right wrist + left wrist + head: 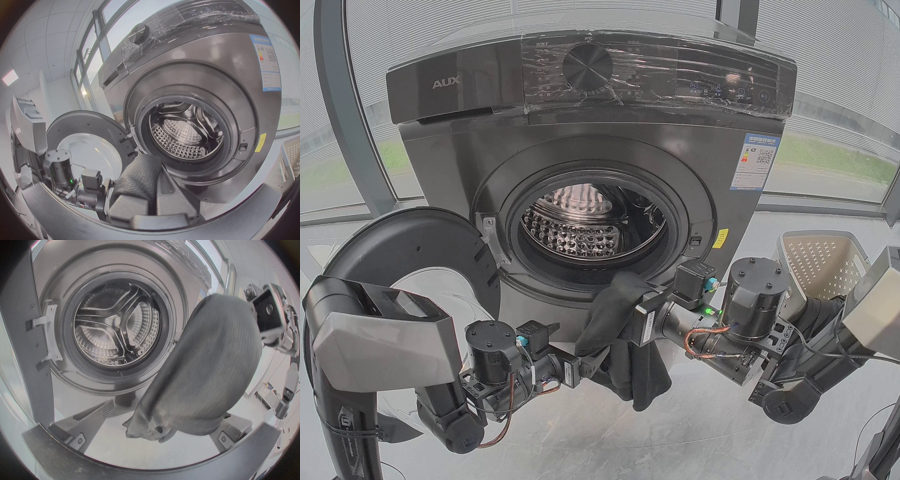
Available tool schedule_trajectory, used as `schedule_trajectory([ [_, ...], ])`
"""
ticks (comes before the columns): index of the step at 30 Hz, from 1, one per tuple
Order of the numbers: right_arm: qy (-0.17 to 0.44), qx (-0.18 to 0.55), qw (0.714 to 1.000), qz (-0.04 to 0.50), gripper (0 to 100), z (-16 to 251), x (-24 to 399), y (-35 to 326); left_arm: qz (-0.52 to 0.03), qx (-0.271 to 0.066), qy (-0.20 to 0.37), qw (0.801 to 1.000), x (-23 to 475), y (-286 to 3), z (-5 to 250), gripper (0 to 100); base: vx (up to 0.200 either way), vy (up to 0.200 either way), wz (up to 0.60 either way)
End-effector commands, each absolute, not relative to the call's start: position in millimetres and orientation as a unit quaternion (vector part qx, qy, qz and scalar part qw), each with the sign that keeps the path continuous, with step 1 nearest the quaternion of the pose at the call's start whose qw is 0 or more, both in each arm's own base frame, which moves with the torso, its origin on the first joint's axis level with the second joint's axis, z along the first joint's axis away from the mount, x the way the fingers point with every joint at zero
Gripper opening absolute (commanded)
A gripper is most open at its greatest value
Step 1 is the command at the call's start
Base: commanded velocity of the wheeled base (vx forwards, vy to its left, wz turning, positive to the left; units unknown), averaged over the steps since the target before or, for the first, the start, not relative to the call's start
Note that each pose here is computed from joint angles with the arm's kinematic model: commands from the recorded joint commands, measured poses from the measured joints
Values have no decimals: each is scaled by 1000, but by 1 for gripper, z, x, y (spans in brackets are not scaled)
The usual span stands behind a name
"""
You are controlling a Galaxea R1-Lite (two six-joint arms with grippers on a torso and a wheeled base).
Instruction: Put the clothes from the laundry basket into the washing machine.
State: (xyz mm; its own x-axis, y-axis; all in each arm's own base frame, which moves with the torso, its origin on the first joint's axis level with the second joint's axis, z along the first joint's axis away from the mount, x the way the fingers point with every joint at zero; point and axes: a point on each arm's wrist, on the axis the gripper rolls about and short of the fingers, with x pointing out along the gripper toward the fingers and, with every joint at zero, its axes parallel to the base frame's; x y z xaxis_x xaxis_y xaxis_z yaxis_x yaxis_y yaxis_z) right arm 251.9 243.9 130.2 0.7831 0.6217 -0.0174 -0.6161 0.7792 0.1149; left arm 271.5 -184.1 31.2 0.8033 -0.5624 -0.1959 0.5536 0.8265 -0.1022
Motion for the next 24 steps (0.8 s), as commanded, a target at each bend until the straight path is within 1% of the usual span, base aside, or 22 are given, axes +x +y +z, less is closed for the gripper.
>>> schedule_trajectory([
  [1, 12, 60, 943, 327, 0, 140, 253, 244, -292, -14, 128, 948, 273, -185, 17, 100, 0, 0, 0],
  [6, 2, 65, 942, 328, 0, 149, 252, 243, -291, -12, 138, 946, 276, -187, 8, 100, 0, 0, 0],
  [11, 2, 66, 943, 327, 0, 150, 251, 242, -290, -11, 141, 947, 282, -190, -2, 100, 0, 0, 0],
  [14, -6, 70, 942, 328, 0, 157, 248, 239, -280, -12, 140, 950, 291, -189, -8, 100, 0, 0, 0],
  [24, -10, 73, 941, 329, 0, 160, 246, 238, -253, -12, 140, 957, 309, -181, -21, 100, 0, 0, 0],
])
